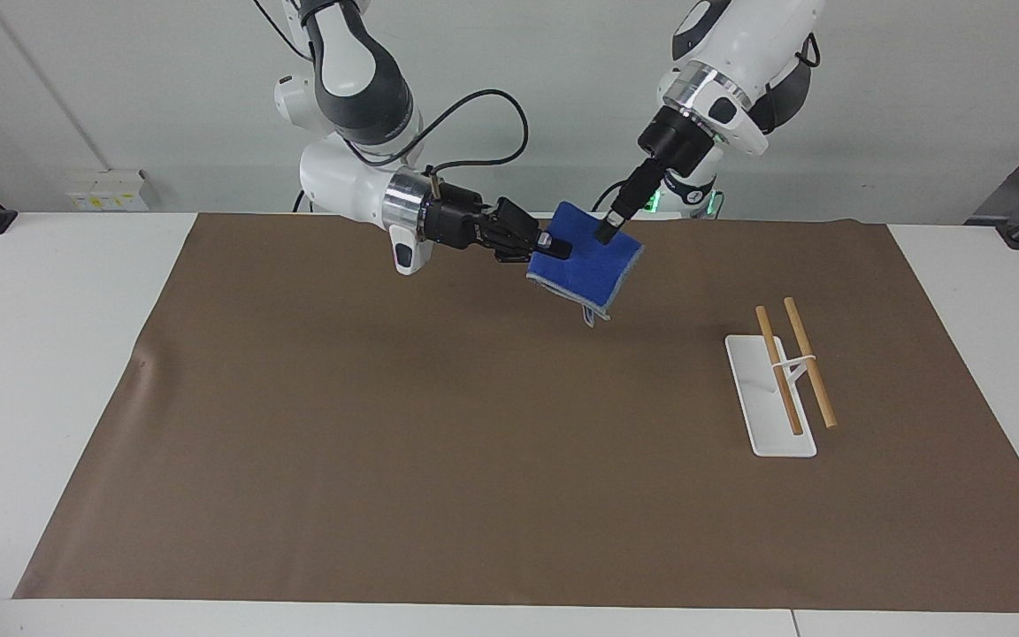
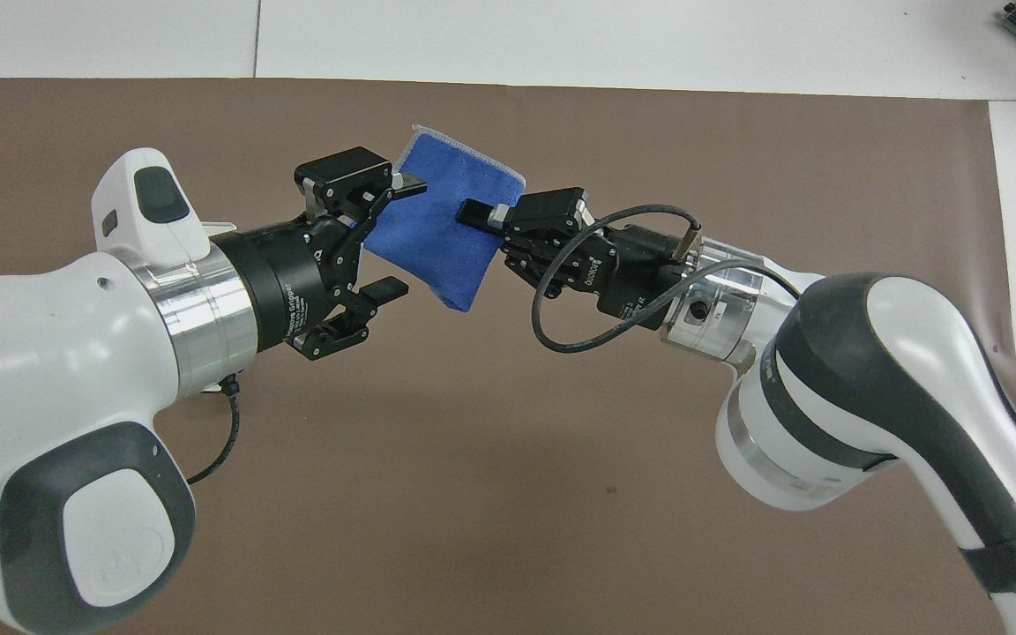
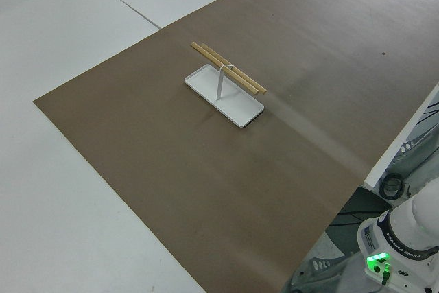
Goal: Right arm passes towel to left arm to hang
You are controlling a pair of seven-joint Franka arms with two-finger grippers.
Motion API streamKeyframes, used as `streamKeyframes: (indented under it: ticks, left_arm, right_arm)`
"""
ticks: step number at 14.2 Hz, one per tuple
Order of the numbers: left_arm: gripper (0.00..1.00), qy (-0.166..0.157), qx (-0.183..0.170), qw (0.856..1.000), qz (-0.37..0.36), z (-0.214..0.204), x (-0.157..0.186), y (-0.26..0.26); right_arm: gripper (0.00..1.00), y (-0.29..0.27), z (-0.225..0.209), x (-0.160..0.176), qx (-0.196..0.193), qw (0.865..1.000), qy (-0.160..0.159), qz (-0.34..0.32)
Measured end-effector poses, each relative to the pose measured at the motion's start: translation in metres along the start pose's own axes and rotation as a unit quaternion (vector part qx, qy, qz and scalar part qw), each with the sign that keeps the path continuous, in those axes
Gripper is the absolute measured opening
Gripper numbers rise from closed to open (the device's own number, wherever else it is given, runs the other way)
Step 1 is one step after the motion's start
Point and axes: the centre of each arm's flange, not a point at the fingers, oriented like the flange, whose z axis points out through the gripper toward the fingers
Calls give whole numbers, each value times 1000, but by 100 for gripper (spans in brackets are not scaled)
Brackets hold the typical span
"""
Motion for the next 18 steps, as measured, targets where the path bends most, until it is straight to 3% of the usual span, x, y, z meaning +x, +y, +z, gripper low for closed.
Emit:
streamKeyframes:
  ticks: [8,10,16,18]
  left_arm:
    - [100,5,-30,1000,7,9,-9,3]
    - [93,6,-30,1000,6,9,-8,3]
    - [18,10,-34,999,2,8,-1,4]
    - [2,11,-33,999,1,9,0,4]
  right_arm:
    - [5,0,0,0,0,1000,0,0]
    - [5,0,0,0,0,1000,0,0]
    - [5,0,0,0,2,1000,1,2]
    - [5,0,0,0,3,1000,1,3]
